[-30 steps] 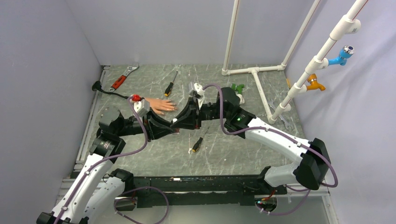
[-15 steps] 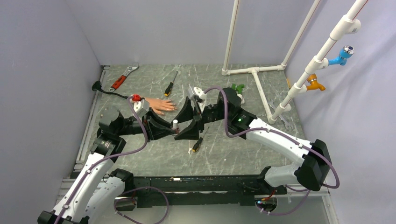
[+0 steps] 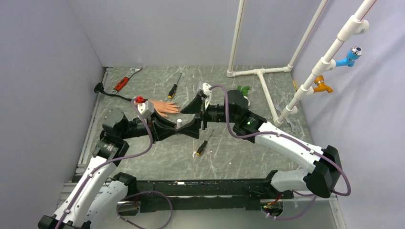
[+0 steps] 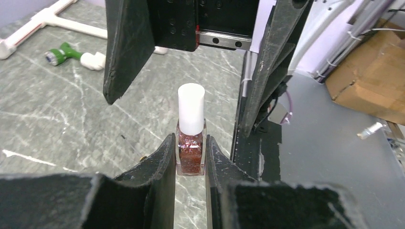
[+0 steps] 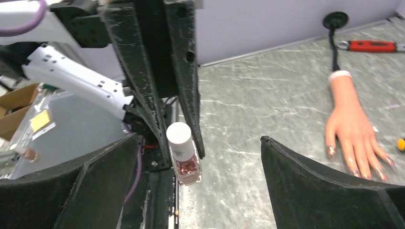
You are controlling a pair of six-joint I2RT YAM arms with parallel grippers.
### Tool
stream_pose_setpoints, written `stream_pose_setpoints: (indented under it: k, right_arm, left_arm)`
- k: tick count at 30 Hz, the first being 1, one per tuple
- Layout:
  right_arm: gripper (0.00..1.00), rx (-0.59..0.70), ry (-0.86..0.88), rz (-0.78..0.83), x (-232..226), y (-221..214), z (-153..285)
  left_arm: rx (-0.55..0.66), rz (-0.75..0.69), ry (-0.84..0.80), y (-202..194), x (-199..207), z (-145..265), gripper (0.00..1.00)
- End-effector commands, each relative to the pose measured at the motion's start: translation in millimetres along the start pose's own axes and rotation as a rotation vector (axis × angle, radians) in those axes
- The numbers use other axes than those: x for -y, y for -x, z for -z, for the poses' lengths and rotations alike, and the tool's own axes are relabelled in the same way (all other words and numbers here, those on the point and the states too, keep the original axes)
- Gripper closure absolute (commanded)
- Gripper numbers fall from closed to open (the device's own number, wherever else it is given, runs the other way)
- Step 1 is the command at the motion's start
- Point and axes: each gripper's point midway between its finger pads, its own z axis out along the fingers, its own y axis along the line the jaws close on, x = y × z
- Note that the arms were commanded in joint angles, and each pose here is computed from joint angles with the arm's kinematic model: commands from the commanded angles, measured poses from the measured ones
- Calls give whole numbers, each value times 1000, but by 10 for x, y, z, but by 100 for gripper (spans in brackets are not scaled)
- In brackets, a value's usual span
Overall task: Paint the nails
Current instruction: Unscrew the nail polish bottle.
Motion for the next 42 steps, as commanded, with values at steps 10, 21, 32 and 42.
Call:
stream_pose_setpoints:
  k: [10,21,32,42]
  right_arm:
    - [0,98,-306,-15,434,352,126]
    - [0,156,-406,-56,612,436,180]
    - [2,105,-510,-107,750,435,217]
    - [21,51,-474,-119,634,291,28]
  left_arm:
    - [40,-72,277,178,-363,121,100]
    - [21,-64,402,131,-577,203,100]
    - [20,-48,481,122,-712,256,100]
    - [16,-41,503,117,-741,282,100]
